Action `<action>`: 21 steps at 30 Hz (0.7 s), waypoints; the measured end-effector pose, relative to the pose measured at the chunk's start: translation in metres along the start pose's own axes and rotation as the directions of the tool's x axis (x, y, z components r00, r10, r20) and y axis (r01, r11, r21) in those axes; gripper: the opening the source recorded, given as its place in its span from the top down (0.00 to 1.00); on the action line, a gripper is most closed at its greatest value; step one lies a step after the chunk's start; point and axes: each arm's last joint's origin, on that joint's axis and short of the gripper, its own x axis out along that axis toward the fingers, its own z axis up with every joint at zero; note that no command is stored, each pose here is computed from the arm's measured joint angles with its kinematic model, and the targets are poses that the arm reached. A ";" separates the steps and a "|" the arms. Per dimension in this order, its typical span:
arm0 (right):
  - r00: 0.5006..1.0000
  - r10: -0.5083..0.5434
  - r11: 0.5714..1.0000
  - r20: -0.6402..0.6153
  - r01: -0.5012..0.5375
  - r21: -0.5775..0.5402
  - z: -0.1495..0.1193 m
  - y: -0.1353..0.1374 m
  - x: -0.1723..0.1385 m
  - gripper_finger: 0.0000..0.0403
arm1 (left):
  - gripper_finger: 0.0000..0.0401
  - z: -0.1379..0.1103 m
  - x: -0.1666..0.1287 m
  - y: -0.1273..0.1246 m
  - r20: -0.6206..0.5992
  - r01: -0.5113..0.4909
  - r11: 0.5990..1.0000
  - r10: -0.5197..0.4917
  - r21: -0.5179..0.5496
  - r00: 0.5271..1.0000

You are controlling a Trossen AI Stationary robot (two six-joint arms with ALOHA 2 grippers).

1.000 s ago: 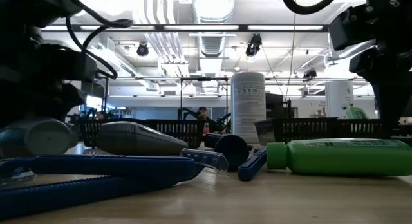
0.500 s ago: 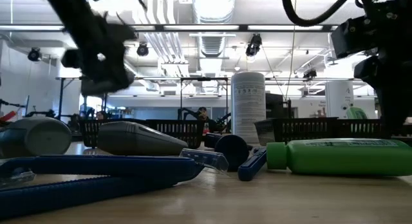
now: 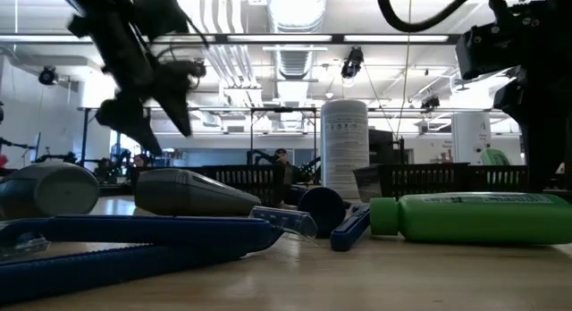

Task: Pick & Place Travel size toiletries
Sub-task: Put the gray deodorant into the left black bin

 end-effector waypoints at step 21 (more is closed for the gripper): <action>0.999 -0.046 0.990 -0.006 0.045 -0.133 -0.010 -0.014 0.008 0.26 | 0.10 -0.192 -0.042 -0.099 -0.674 -0.108 0.981 -0.028 -0.159 0.738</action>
